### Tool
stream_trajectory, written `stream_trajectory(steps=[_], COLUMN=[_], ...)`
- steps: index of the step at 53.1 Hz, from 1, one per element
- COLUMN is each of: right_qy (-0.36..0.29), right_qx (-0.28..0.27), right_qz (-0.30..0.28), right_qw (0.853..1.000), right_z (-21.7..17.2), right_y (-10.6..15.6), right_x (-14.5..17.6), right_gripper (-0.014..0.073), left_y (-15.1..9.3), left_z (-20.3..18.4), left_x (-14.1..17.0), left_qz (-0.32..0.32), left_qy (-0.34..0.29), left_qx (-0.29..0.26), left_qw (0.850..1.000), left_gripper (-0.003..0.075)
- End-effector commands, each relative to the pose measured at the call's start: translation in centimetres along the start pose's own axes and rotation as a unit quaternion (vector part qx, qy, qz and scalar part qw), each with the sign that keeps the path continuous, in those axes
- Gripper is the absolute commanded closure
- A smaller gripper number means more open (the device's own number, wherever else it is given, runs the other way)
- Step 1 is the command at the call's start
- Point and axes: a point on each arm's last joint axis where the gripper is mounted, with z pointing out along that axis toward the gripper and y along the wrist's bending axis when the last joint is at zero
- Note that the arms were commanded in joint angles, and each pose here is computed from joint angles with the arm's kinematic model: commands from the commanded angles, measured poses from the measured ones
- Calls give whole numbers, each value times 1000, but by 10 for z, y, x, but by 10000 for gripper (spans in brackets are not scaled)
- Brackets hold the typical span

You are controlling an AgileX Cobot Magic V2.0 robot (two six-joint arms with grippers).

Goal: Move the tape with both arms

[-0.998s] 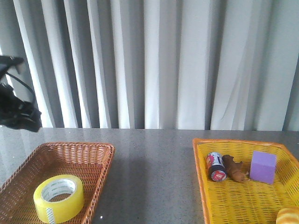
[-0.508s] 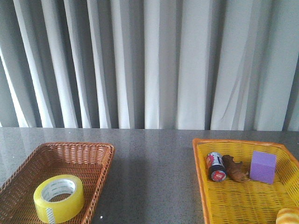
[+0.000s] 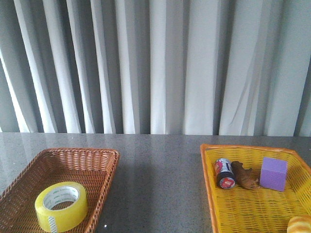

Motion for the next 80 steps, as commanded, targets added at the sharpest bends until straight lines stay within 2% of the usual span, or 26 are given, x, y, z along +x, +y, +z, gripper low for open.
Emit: stream_trajectory(steps=[1, 6, 14, 25, 33, 43, 49, 73, 80], right_qy=[-45, -45, -45, -45, -45, -45, -45, -45, -45], right_qx=[2, 2, 2, 2, 2, 2, 2, 2, 2], right_qz=[-3, -3, -3, -3, -3, -3, -3, -3, -3], right_qw=[999, 999, 999, 999, 999, 999, 999, 999, 999], right_z=[-3, -3, -3, -3, -3, -3, -3, -3, -3], right_y=[0, 0, 0, 0, 0, 0, 0, 0, 0], right_x=[-15, -15, -15, -15, -15, -15, -15, -15, -15], right_gripper=[601, 601, 601, 601, 601, 601, 601, 601, 601], left_y=[-1, 2, 13, 33, 42, 51, 51, 52, 52], left_z=[-4, -6, -1, 22, 37, 51, 55, 54, 54], left_x=[2, 4, 15, 82, 125, 157, 161, 161, 162], left_qz=[-2, 13, 34, 43, 42, 35, 36, 36, 8], left_qy=[-29, -43, -138, -237, -264, -289, -268, -268, -268], left_qx=[-5, -29, -75, -138, -158, -176, -172, -177, -173], left_qw=[1000, 999, 987, 961, 951, 940, 947, 946, 948], left_gripper=[727, 727, 727, 727, 727, 727, 727, 727, 727])
